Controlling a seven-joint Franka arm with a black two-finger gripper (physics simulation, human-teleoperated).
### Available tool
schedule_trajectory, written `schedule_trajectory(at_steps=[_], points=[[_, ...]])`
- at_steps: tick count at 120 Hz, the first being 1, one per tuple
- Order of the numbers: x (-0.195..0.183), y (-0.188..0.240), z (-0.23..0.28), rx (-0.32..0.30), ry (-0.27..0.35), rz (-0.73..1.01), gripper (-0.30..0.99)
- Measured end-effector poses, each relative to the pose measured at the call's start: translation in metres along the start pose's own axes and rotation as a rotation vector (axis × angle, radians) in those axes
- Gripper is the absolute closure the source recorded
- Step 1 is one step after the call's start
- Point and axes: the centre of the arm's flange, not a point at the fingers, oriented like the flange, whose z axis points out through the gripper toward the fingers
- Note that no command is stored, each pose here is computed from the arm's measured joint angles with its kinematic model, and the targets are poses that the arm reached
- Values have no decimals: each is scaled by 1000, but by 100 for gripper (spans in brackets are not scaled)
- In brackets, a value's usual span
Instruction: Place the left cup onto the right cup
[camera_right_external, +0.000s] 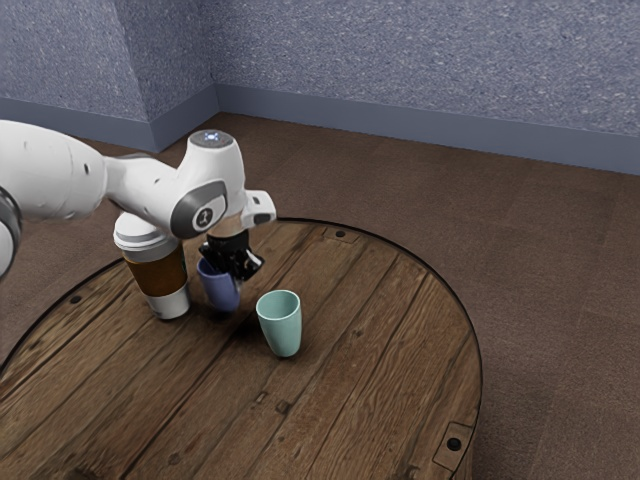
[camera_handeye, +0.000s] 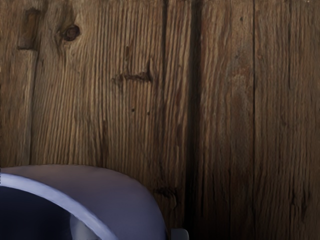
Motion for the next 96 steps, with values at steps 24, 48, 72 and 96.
schedule_trajectory(at_steps=[24, 48, 72, 96], points=[[6, 17, -48, 5, 42, 19, 78], [-2, 57, -139, -8, 89, 47, 78], [-30, 108, -182, -5, 73, 74, 78], [-55, 140, -190, 11, 31, 47, 78]])
